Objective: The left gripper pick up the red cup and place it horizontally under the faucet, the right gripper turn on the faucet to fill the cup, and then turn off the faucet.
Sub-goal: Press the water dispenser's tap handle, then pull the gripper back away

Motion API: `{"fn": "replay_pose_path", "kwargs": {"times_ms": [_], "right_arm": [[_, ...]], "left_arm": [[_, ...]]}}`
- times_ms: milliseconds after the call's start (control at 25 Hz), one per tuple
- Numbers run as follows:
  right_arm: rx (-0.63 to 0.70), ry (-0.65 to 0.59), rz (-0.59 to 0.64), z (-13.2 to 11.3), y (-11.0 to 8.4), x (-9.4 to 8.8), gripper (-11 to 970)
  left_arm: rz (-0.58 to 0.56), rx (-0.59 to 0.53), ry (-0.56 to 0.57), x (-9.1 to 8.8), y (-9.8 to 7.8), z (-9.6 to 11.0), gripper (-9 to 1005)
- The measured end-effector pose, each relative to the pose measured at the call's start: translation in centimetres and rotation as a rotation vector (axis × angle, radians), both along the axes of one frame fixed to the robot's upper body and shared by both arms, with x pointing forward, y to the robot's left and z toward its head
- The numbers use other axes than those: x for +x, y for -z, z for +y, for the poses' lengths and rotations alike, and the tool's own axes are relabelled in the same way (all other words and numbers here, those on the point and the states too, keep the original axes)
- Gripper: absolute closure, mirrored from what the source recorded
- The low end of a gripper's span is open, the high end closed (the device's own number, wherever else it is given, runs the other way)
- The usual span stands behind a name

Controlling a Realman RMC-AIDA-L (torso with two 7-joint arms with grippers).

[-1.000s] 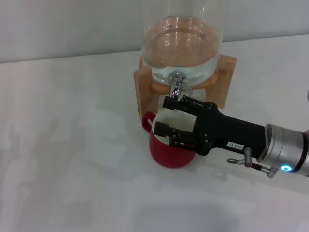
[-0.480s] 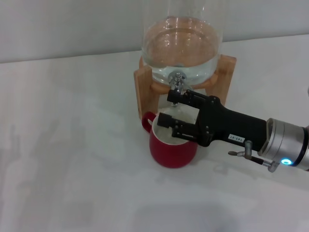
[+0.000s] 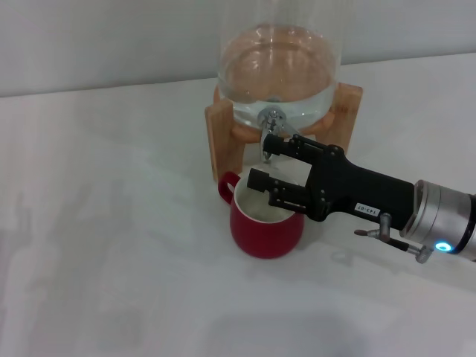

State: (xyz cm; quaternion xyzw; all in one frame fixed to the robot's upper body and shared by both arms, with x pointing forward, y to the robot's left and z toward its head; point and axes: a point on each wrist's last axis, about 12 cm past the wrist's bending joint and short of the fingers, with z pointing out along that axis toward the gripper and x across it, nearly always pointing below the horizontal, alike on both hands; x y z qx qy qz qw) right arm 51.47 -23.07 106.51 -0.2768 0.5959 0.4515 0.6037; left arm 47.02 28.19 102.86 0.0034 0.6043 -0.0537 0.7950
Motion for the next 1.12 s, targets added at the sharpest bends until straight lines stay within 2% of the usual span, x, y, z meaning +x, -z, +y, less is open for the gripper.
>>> {"fn": "replay_pose_path", "kwargs": {"times_ms": [1120], "right_arm": [[-0.01, 0.051, -0.023, -0.77, -0.4, 0.81, 207]], "left_arm": [[-0.001, 0.001, 0.003, 0.04, -0.02, -0.06, 513]]}}
